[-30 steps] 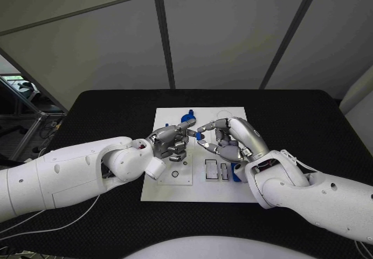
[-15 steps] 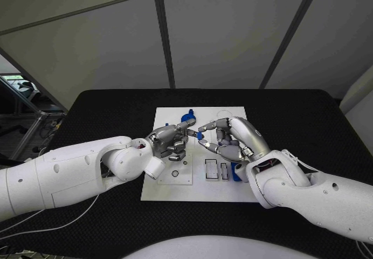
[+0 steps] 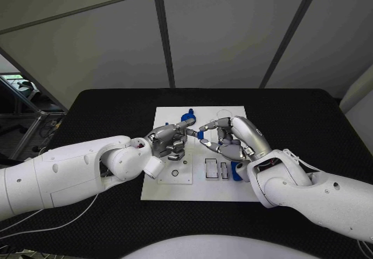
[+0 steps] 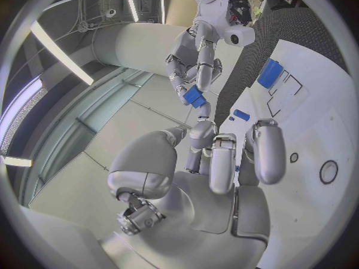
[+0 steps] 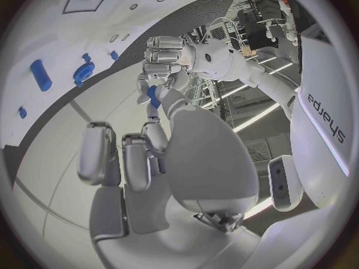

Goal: Assemble the parts on the task board

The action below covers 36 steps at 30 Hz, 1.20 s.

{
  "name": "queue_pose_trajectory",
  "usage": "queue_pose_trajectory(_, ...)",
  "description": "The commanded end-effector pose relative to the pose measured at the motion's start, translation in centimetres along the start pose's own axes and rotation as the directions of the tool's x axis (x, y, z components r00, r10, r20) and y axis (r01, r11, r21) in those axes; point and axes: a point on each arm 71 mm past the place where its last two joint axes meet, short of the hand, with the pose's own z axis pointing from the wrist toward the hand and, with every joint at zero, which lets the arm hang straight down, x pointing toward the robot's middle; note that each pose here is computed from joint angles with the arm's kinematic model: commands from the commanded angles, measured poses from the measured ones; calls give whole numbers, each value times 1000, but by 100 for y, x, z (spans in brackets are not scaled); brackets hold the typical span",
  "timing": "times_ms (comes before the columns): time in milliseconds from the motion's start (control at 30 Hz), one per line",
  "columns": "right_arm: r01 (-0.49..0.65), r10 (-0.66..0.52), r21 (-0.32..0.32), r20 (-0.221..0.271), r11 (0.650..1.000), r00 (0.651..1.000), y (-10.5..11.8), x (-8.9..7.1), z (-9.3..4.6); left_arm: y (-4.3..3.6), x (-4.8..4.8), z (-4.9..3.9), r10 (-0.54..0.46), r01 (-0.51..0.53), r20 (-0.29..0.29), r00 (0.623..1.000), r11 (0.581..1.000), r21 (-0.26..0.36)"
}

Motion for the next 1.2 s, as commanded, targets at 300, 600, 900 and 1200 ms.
queue_pose_trajectory(300,2,-2,6,17,1000,1000,-8,-22,3,-14,-5,-8,20,-20,-3,1000,1000,6)
queue_pose_trajectory(600,-5,5,-6,24,1000,1000,27,-21,3,22,-72,-13,70,-68,42,997,997,-49)
queue_pose_trajectory(900,-8,8,-7,28,1000,1000,34,-20,6,39,-204,-49,112,-103,106,988,991,-87)
queue_pose_trajectory(1200,-4,3,23,20,1000,1000,-49,-3,29,-60,-447,-235,149,-140,195,969,988,-60)
